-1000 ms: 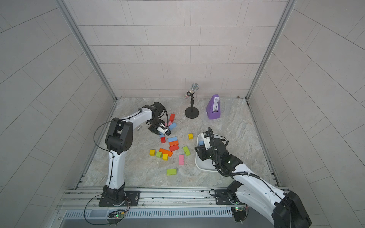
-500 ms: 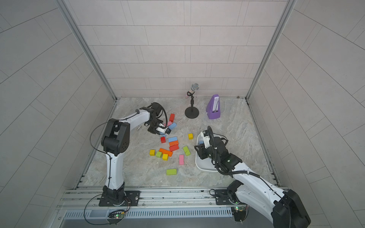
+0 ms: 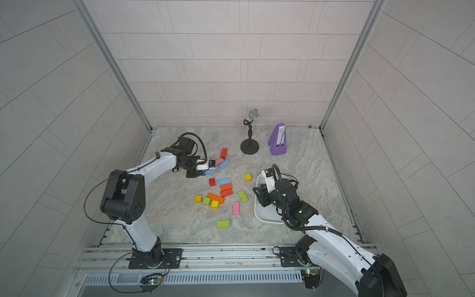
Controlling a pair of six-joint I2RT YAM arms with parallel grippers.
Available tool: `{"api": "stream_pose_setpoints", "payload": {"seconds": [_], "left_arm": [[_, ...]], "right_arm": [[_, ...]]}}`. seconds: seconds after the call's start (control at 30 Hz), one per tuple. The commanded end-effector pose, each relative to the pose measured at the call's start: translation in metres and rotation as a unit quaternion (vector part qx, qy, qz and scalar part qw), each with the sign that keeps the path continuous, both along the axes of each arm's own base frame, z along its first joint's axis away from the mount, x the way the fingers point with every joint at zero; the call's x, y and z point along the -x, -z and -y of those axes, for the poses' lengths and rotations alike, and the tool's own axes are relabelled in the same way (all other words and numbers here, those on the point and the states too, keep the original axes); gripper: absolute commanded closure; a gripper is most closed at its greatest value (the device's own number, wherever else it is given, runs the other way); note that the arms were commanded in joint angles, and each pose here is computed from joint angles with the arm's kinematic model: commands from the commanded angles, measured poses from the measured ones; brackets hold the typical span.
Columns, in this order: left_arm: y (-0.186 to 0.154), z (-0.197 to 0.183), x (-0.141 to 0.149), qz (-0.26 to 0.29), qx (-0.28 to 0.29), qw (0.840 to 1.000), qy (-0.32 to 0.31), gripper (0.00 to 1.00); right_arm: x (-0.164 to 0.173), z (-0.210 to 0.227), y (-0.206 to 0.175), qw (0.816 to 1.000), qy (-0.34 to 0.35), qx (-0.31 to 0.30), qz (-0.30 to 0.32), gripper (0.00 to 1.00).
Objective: Pick out the blue building blocks
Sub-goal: Pick up the building block from the center of the board.
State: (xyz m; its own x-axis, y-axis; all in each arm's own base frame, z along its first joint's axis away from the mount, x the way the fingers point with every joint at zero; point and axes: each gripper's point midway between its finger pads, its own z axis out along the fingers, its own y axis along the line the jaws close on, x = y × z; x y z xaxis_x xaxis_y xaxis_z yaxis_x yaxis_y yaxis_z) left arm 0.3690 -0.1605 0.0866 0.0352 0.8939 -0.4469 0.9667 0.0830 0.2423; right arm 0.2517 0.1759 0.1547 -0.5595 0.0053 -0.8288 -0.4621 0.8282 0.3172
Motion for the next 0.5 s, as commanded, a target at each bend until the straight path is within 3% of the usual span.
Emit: {"api": "stream_pose_setpoints", "payload": {"seconds": [0.0,0.1,0.27,0.47], "left_arm": [[-0.037,0.026,0.007,-0.016,0.124,0.991,-0.055,0.82],[-0.059,0.040,0.016,-0.031,0.206,0.974,-0.085,0.82],[-0.094,0.059,0.032,-0.060,0.342,0.931,-0.110,0.82],[-0.143,0.066,0.047,-0.055,0.510,0.850,-0.118,0.82]], "right_arm": [[-0.002,-0.005,-0.026,0.999,-0.014,-0.017,0.041,0.54],[0.001,-0.008,-0.035,0.998,-0.026,-0.027,0.056,0.53],[0.006,-0.015,-0.056,0.993,-0.053,-0.053,0.090,0.50],[0.010,-0.030,-0.084,0.982,-0.095,-0.090,0.135,0.44]]}}
